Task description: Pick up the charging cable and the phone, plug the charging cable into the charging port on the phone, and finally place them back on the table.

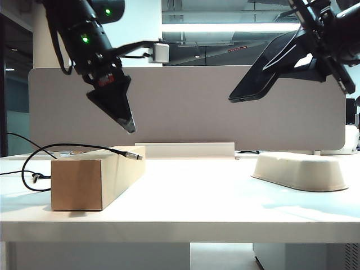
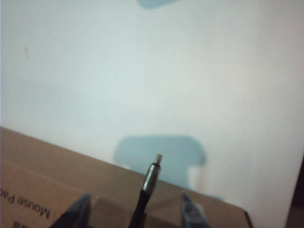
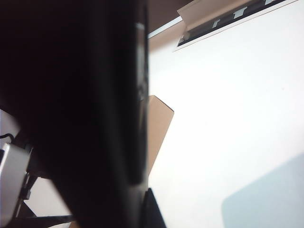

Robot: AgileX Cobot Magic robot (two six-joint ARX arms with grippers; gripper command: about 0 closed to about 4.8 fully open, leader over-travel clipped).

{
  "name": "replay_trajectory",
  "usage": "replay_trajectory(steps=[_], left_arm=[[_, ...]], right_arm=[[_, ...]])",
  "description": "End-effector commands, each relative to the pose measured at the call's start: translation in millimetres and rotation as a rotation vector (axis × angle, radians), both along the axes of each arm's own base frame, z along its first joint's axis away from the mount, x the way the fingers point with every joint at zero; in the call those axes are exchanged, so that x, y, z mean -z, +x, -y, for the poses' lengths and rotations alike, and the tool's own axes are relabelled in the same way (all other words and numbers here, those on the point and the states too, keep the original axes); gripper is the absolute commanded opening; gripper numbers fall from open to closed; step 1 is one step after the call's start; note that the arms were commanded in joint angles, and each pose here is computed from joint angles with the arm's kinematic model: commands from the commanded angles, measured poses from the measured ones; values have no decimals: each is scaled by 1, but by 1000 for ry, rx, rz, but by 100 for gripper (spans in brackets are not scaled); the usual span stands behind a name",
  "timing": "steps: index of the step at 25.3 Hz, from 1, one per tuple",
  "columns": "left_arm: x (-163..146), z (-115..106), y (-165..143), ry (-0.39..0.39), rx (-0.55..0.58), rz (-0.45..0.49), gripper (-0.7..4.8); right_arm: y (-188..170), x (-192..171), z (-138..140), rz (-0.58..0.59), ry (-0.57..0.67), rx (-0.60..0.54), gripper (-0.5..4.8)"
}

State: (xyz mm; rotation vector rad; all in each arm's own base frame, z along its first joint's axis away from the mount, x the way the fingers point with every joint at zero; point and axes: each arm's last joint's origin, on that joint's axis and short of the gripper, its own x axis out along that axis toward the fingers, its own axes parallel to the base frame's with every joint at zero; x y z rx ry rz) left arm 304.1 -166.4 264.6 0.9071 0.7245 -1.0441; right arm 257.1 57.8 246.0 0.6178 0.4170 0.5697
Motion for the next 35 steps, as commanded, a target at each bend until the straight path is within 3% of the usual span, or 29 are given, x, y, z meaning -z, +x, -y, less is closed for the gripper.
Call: replay_trajectory(steps=[1, 5, 11, 14, 22, 32, 33, 34, 35], left_arm=[[5, 5, 0, 96, 57, 45, 236], [13, 6, 2, 168, 94, 47, 236], [17, 9, 3, 155, 115, 35, 235], [20, 17, 1, 150, 137, 35, 205], [33, 34, 0, 211, 155, 51, 206], [34, 32, 1, 250, 127, 60, 205], [34, 32, 1, 247, 128, 61, 200], [34, 33, 1, 245, 128, 65, 146], [35, 33, 2, 245, 127, 65, 130]], right_arm=[[-5, -10, 1, 52, -20, -12, -2], [-9, -11, 2, 38, -26, -13, -2], [-10, -12, 2, 35, -24, -35, -2], [-10, -11, 2, 43, -35, -42, -2], [-11, -10, 2, 25, -34, -68, -2], [-12, -10, 2, 28, -30, -90, -2], [-12, -10, 2, 28, -30, -90, -2], [-12, -10, 2, 28, -30, -90, -2], [-12, -10, 2, 28, -30, -90, -2]])
